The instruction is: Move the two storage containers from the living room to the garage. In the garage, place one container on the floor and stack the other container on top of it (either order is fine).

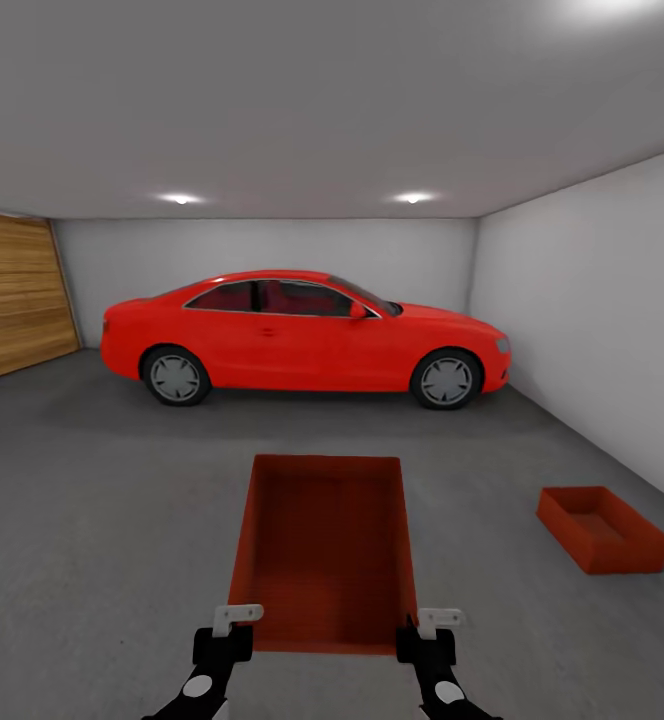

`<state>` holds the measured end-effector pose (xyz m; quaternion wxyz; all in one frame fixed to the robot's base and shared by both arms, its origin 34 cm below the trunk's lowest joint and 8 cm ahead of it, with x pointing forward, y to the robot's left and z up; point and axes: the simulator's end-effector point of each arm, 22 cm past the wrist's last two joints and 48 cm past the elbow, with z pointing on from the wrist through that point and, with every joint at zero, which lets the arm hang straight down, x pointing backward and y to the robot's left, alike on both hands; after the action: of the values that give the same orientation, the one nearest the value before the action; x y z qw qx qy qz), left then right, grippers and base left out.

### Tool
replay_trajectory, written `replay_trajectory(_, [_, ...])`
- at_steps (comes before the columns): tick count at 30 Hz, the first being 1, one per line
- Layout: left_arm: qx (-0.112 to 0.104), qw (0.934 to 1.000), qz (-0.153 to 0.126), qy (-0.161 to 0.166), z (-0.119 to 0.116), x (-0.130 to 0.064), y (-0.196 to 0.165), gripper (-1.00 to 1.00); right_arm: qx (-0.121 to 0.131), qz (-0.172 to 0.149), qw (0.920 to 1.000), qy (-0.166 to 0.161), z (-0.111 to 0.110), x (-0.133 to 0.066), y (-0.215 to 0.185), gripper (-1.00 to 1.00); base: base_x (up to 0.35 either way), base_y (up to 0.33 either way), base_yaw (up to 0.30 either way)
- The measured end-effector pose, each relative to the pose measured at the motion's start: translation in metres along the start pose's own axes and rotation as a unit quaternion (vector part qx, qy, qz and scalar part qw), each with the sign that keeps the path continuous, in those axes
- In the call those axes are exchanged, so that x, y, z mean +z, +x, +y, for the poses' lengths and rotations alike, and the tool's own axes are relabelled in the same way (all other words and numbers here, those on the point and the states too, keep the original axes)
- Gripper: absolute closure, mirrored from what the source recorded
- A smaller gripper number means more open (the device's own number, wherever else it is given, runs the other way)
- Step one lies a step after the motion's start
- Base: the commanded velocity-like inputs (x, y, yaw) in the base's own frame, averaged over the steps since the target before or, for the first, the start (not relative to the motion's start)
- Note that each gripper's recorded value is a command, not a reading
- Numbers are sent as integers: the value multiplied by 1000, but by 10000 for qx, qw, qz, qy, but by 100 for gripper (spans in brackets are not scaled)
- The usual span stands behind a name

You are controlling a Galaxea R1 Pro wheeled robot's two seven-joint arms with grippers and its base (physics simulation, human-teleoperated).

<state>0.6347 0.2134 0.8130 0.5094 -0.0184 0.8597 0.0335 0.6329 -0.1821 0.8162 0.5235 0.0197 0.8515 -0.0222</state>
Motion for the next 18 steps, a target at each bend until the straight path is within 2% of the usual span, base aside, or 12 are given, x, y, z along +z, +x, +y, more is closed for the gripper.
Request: replay_trajectory(18, [1,10000,0,1,0,0,0,100,1,0,10000,0,0,0,0,100,321,0,0])
